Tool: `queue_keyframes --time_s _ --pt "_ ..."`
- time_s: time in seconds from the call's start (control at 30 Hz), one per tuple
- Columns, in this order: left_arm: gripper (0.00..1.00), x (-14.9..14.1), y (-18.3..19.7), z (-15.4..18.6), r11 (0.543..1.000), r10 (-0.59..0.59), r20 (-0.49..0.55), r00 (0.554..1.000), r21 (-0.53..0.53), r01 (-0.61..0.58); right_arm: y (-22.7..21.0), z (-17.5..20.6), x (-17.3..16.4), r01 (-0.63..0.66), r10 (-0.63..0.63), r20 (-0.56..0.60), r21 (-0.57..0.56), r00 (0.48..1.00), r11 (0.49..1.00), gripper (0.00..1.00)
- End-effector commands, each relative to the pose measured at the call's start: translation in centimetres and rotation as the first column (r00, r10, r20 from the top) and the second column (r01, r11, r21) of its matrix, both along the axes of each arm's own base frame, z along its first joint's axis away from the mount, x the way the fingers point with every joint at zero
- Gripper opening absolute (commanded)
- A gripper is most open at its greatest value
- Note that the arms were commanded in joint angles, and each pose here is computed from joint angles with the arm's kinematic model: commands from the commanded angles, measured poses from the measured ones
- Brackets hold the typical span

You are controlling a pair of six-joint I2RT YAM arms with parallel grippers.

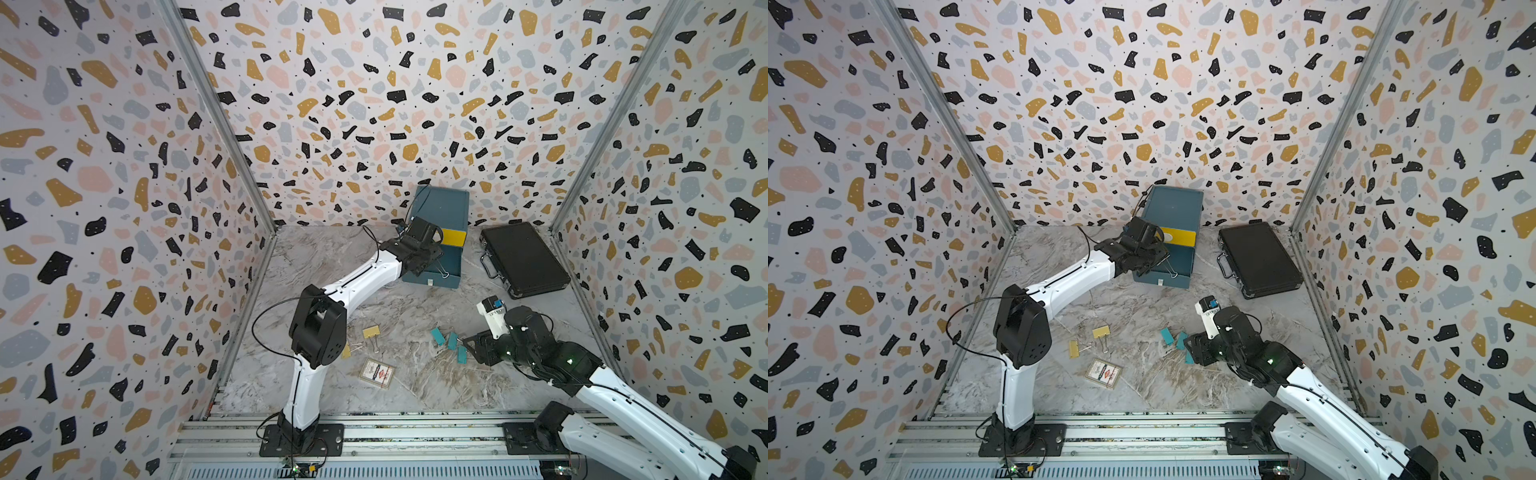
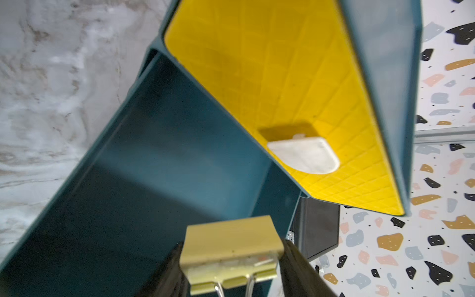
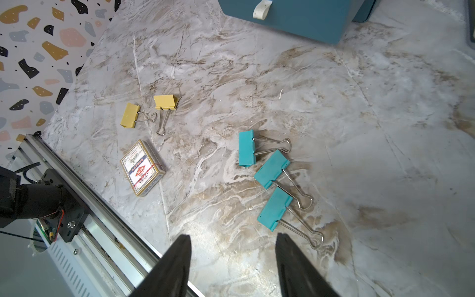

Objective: Put the binder clips in the drawer according to color
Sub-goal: Place the binder clip in the drawer.

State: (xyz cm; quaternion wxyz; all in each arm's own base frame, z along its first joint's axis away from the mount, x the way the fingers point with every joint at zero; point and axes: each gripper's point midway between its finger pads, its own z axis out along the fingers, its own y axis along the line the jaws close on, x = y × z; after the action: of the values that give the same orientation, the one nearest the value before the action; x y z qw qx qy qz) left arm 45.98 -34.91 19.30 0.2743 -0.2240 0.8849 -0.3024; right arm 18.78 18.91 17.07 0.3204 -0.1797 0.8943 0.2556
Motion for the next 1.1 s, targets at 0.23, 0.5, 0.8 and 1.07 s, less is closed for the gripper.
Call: queue_keyframes --time_s 0.23,0.5,0.8,1.07 --pt "0.74 -0.3 2.8 5.1 0.999 0.050 0.107 0.993 -0.022 -0.048 -0.2 0.9 -0.5 -0.008 0.008 0.010 0.011 1.000 1.000 0.59" --pt "0.78 -7.1 10.6 3.3 0.968 0.095 -0.009 0.995 0.235 -0.090 0.1 0.6 -0.5 -0.014 0.014 0.000 0.022 1.000 1.000 0.59" --pt "0.92 -15.7 16.6 -4.8 0.842 -0.136 -0.179 0.974 0.498 0.209 0.8 0.3 -0.6 -0.034 0.035 -0.024 0.039 0.999 0.999 0.59" --pt "0.95 -18.2 17.6 -11.9 0.831 -0.188 -0.353 0.916 0.441 0.341 1.8 -0.1 -1.1 -0.073 0.078 -0.055 0.077 0.995 0.994 0.60"
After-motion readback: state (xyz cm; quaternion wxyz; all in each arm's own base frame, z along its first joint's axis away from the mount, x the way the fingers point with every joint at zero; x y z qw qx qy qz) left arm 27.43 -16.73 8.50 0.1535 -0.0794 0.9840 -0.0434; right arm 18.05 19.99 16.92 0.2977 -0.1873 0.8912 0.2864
